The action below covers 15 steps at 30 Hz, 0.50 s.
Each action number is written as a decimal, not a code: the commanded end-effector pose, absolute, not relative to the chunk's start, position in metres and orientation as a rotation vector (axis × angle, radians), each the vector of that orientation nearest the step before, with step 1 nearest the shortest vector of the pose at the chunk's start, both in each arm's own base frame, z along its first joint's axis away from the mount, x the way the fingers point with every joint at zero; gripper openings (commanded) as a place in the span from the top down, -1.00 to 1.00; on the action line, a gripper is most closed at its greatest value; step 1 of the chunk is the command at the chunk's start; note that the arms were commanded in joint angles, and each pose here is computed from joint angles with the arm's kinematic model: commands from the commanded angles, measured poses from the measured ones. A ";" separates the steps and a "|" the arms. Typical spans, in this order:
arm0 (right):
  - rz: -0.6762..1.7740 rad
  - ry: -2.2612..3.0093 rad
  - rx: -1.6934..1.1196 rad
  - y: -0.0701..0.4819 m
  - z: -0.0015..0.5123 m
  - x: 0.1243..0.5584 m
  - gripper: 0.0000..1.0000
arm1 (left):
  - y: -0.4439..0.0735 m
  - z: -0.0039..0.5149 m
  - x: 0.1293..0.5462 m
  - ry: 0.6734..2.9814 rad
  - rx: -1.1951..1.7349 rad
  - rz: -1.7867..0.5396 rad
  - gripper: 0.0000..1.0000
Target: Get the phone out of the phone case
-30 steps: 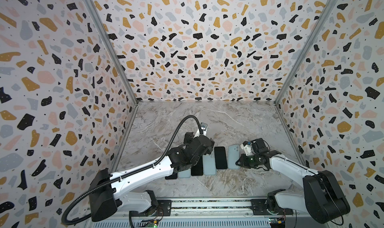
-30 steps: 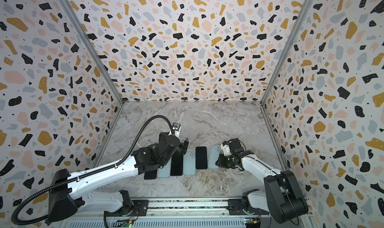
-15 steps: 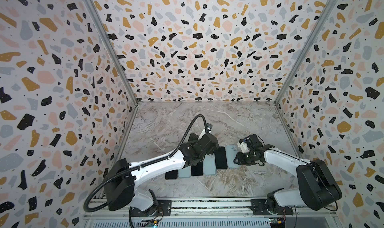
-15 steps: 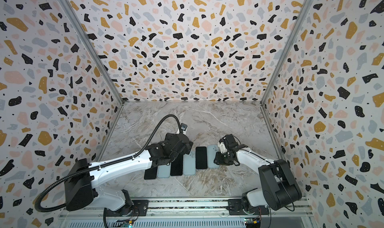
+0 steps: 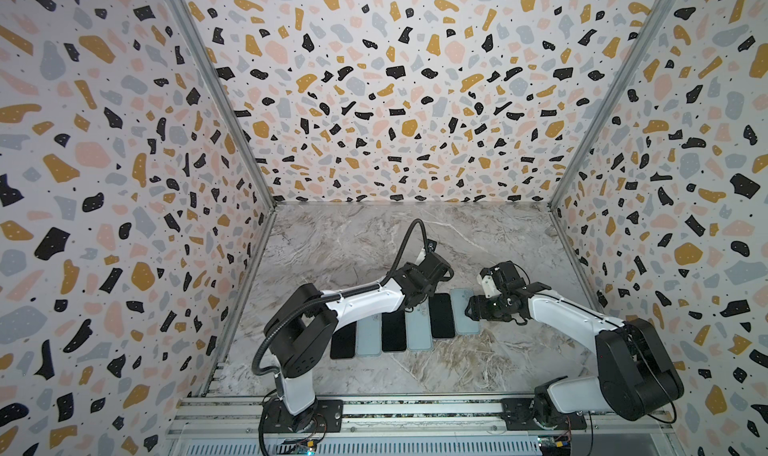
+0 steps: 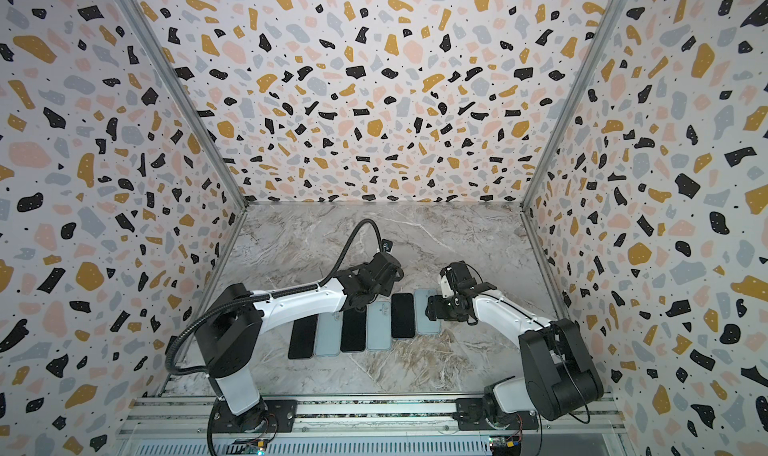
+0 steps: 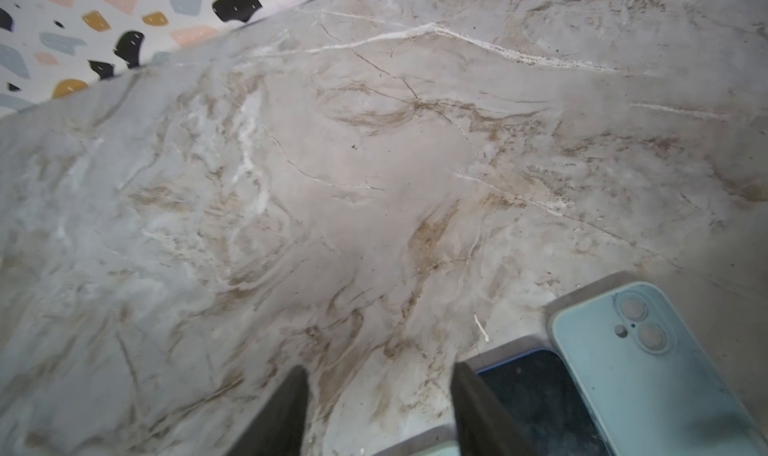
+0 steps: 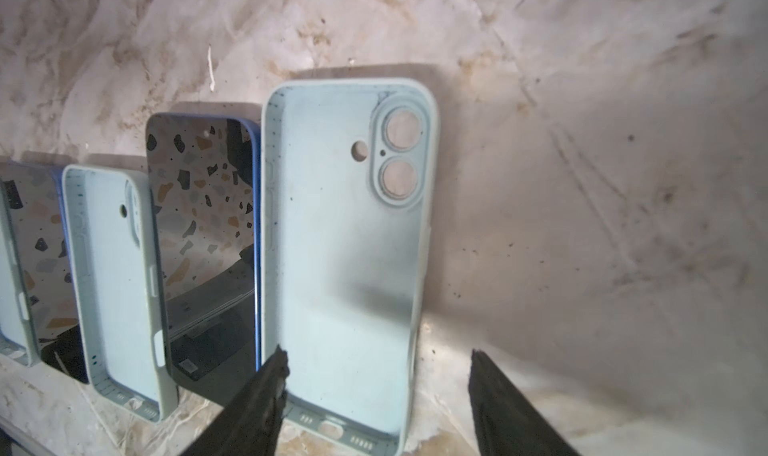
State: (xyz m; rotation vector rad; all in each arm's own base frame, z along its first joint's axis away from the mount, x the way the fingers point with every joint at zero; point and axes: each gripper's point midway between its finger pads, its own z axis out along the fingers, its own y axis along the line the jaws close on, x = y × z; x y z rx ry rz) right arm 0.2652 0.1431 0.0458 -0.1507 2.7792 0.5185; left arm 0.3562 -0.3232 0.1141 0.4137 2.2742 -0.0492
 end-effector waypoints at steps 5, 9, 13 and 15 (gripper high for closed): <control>0.611 2.577 -0.139 0.155 0.087 0.324 0.30 | -0.349 0.101 0.378 2.290 0.370 -0.168 0.70; 0.616 2.568 -0.163 0.162 0.086 0.345 0.62 | -0.360 0.087 0.385 2.313 0.383 -0.198 0.90; 0.632 2.560 -0.181 0.170 0.082 0.363 0.79 | -0.363 0.069 0.390 2.349 0.389 -0.208 1.00; 0.642 2.570 -0.193 0.174 0.078 0.370 0.83 | -0.363 0.062 0.389 2.364 0.393 -0.218 1.00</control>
